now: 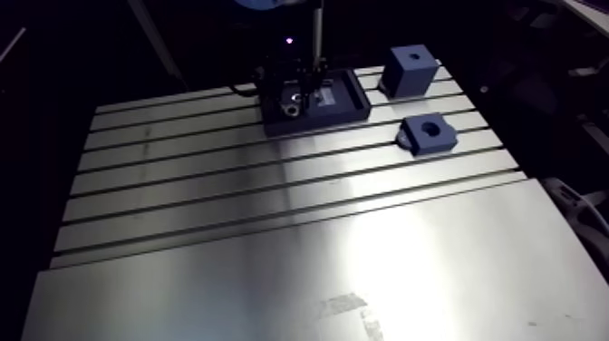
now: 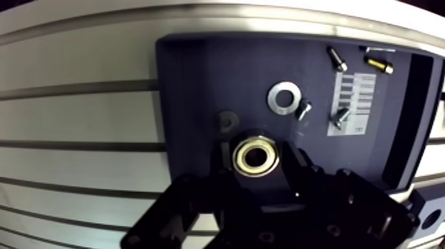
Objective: Pick up the bearing and press it into the housing until flush.
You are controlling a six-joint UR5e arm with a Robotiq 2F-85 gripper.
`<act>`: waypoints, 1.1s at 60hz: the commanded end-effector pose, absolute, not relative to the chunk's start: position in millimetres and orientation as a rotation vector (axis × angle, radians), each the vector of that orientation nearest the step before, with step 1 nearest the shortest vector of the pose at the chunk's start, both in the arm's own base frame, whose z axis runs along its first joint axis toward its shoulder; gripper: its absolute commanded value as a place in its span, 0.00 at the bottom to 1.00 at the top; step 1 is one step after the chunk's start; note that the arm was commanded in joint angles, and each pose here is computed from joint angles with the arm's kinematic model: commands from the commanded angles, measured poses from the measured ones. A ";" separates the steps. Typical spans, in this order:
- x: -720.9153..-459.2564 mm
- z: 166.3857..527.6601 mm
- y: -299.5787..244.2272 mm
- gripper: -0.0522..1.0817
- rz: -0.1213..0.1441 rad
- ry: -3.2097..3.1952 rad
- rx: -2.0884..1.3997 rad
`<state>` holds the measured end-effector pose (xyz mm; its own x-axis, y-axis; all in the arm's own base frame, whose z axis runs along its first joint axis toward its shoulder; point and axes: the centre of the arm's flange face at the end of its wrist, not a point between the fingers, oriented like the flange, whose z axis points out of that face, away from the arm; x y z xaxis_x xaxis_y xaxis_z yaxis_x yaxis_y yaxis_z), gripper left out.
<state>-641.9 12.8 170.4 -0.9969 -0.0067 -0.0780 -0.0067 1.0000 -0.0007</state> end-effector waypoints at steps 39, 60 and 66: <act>-641.9 172.4 11.3 0.54 0.001 3.067 -0.014; -641.1 176.5 13.8 0.55 0.000 3.072 -0.014; -641.7 181.8 14.8 0.56 -0.002 3.079 -0.014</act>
<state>-641.4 12.6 175.6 -0.9975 -0.0098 -0.0705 -0.0098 1.0000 0.0001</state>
